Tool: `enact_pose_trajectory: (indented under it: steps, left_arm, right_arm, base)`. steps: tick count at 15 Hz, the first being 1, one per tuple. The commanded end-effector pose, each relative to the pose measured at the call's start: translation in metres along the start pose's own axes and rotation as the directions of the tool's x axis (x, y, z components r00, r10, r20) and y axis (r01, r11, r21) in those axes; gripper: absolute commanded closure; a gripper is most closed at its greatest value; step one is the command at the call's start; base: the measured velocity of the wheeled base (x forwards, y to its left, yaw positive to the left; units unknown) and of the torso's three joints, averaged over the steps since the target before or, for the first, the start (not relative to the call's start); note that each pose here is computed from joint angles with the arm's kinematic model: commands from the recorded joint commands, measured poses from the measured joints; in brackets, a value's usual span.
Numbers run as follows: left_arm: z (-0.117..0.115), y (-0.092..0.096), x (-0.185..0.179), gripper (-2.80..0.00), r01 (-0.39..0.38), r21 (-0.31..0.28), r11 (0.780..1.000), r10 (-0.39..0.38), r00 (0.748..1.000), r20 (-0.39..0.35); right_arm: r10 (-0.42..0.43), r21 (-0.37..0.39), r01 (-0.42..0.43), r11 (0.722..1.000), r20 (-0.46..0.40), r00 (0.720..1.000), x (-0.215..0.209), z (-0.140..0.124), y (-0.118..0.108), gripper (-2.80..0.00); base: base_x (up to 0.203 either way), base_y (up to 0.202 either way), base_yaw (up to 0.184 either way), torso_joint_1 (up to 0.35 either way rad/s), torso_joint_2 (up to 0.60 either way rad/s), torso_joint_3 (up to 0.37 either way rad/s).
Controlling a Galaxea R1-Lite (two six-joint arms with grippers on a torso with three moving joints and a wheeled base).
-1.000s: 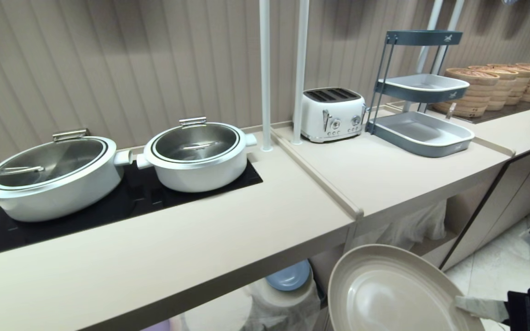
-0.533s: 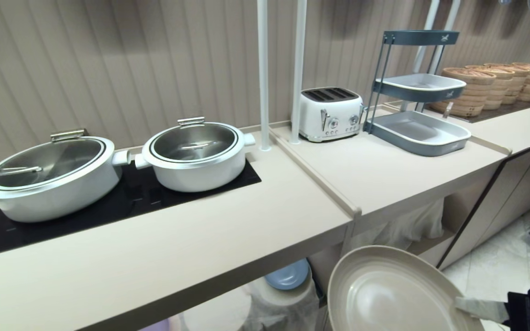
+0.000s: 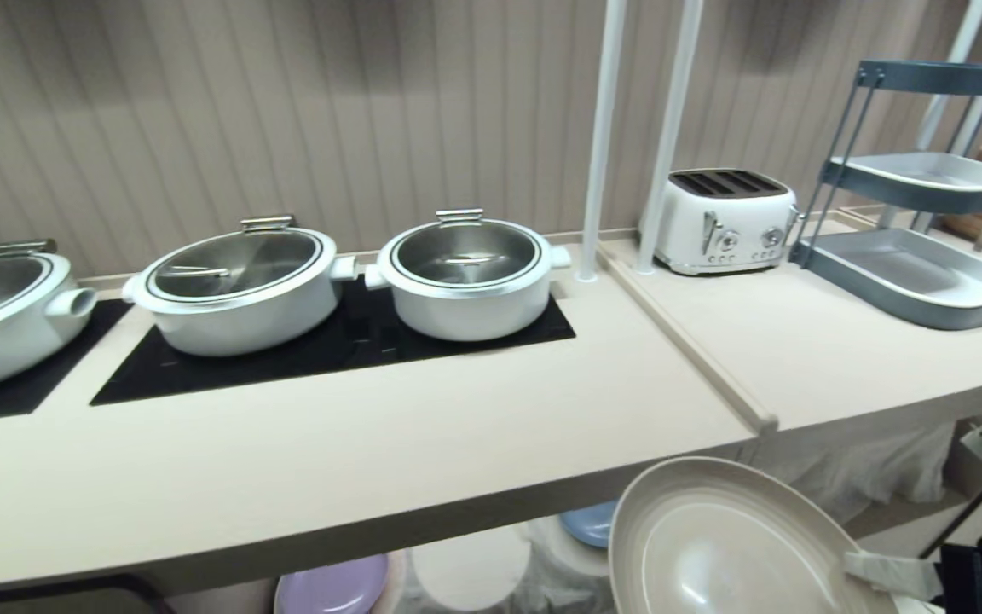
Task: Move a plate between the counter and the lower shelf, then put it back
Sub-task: Put the plate
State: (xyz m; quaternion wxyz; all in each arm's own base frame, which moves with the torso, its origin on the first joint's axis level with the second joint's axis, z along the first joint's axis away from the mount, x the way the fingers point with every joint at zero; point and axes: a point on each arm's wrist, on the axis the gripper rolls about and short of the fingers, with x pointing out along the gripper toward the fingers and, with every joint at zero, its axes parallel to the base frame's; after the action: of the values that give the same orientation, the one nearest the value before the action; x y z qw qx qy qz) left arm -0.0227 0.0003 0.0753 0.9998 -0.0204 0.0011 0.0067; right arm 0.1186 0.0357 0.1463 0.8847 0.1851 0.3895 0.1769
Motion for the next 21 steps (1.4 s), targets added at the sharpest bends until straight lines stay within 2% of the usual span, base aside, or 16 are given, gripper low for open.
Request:
enact_pose_trajectory:
  steps: [1,3,21]
  left_arm:
    - [0.0,0.0,0.0001,0.0,0.0,-0.001,1.0,0.0,1.0,-0.001]
    - [0.0,0.0,0.0001,0.0,0.0,-0.001,1.0,0.0,1.0,-0.001]
    - [0.0,0.0,0.0001,0.0,0.0,-0.001,1.0,0.0,1.0,-0.001]
  right_arm:
    - [0.002,0.002,-0.002,1.0,-0.002,1.0,0.0001,-0.0001,0.0,0.0]
    - [0.001,0.002,-0.001,1.0,-0.003,1.0,0.0003,-0.0005,-0.0002,0.0]
    - [0.003,-0.003,-0.003,1.0,-0.002,1.0,0.0015,0.0035,0.0019,0.0]
  base:
    - [-0.005,-0.004,0.147,0.001,0.0,0.002]
    - [-0.001,-0.004,0.094,0.003,0.0,0.001]
    - [0.0,0.0,0.0,0.0,0.0,0.0]
